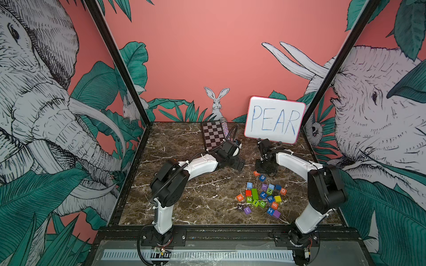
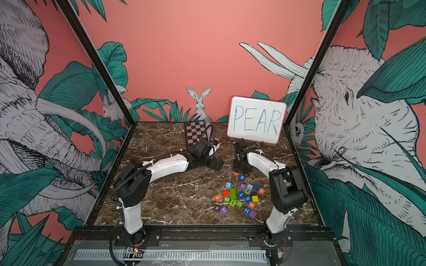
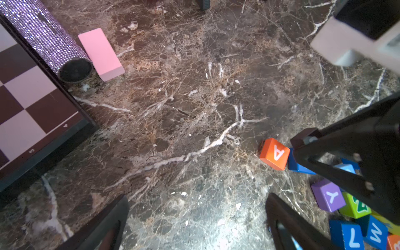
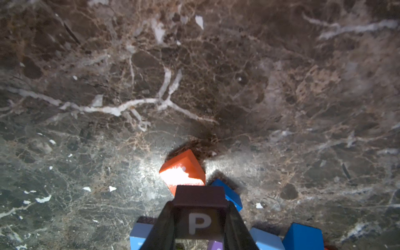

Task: Spell the uppercase word “pear” with letter blocks
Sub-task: Place the letter block at the center of the board.

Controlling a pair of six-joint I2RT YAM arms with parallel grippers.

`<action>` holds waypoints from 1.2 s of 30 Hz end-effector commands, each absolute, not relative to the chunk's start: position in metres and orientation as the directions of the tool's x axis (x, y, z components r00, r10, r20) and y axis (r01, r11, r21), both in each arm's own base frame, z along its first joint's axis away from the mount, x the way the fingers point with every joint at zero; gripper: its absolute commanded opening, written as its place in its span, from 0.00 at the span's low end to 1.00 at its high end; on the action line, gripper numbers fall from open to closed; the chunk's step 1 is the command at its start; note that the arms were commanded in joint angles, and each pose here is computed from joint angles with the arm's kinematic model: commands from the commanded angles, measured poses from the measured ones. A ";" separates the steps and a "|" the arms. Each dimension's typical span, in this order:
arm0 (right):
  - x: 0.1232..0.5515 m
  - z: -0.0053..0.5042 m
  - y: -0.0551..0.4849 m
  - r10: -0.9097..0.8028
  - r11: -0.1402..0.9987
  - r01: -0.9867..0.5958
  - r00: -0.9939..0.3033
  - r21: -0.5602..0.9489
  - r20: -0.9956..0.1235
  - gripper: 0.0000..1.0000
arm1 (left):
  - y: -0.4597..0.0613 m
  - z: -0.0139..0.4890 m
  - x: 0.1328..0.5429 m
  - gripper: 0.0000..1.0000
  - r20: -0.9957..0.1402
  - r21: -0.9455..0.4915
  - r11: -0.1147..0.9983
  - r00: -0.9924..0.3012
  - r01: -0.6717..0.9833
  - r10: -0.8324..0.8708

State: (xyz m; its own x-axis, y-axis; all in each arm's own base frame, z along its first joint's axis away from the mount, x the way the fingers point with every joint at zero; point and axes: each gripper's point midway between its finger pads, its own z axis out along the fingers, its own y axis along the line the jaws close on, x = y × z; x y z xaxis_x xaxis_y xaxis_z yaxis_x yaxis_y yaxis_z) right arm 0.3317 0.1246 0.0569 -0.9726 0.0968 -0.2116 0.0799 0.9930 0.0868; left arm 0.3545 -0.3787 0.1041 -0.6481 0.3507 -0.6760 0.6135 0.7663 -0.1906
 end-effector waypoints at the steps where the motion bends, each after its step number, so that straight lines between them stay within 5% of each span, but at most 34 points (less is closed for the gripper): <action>1: 0.344 0.058 0.127 0.092 0.993 0.072 -0.970 0.098 -0.226 0.27 | -0.382 0.112 0.360 0.99 -0.684 -0.206 0.762 -0.647 0.614 0.336; 36: 0.451 0.045 0.120 0.159 0.984 0.132 -0.952 0.118 -0.261 0.27 | -0.367 0.091 0.382 0.99 -0.657 -0.250 0.769 -0.686 0.589 0.312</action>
